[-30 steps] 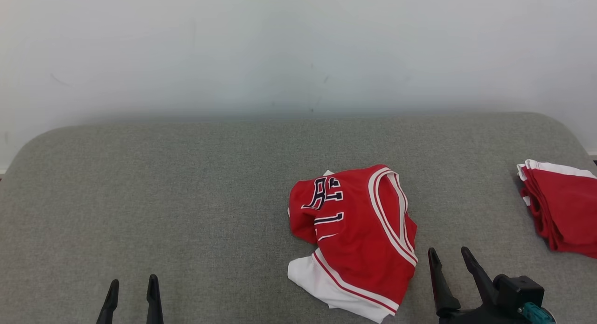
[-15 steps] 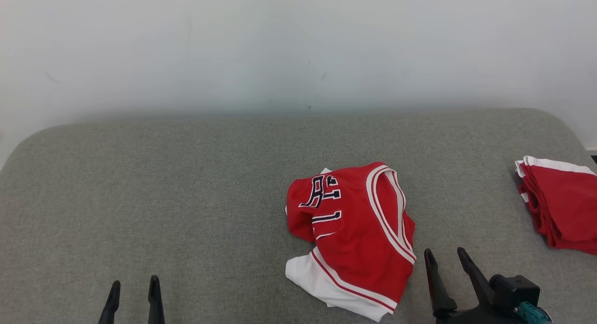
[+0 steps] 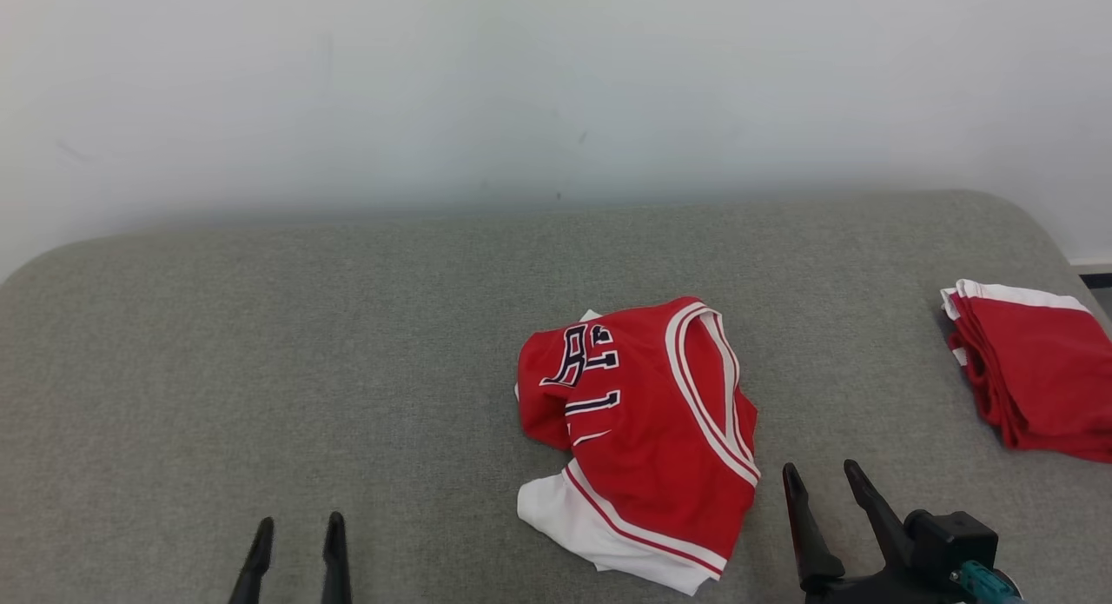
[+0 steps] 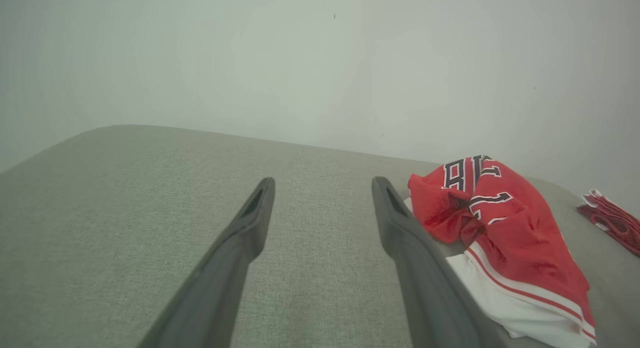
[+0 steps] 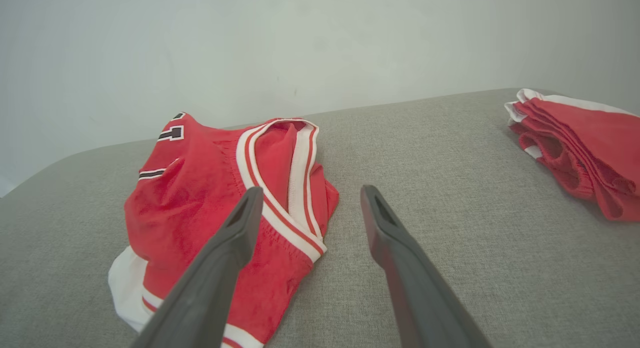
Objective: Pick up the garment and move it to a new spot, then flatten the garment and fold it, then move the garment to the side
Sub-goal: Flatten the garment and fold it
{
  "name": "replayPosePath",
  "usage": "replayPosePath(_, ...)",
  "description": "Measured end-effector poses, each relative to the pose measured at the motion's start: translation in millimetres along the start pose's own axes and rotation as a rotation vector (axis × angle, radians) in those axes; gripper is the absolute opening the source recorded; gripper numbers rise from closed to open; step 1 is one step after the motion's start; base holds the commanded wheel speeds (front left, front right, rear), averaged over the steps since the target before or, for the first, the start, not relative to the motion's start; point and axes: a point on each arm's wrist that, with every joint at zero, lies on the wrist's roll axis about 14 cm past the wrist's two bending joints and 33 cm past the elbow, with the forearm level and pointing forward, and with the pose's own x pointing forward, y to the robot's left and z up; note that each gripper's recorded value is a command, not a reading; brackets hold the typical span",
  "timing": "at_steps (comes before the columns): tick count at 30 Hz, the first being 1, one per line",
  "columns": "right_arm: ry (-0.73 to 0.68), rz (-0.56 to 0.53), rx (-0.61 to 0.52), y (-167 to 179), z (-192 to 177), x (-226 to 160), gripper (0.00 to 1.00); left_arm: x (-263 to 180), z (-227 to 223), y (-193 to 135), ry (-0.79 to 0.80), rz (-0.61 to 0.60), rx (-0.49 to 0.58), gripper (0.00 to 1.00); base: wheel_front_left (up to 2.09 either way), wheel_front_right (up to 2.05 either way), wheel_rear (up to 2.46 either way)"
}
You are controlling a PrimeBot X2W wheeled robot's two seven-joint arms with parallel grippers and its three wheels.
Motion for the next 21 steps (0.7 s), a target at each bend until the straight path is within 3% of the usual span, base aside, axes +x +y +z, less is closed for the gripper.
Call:
replayPosePath(12, -0.021, -0.111, 0.019, -33, 4, -19, 1.00, 31, -36, -122, 0.107, -0.414, -0.028, 1.00, 0.00, 0.00, 0.00)
replayPosePath(17, -0.031, -0.192, 0.023, -56, 5, -33, 1.00, 25, -60, -185, 0.187, -0.655, -0.008, 1.00, 0.00, 0.00, 0.00)
replayPosePath(21, -0.036, -0.242, 0.030, -69, 4, -41, 1.00, 20, -87, -216, 0.278, -0.786, 0.019, 1.00, 0.00, 0.00, 0.00)
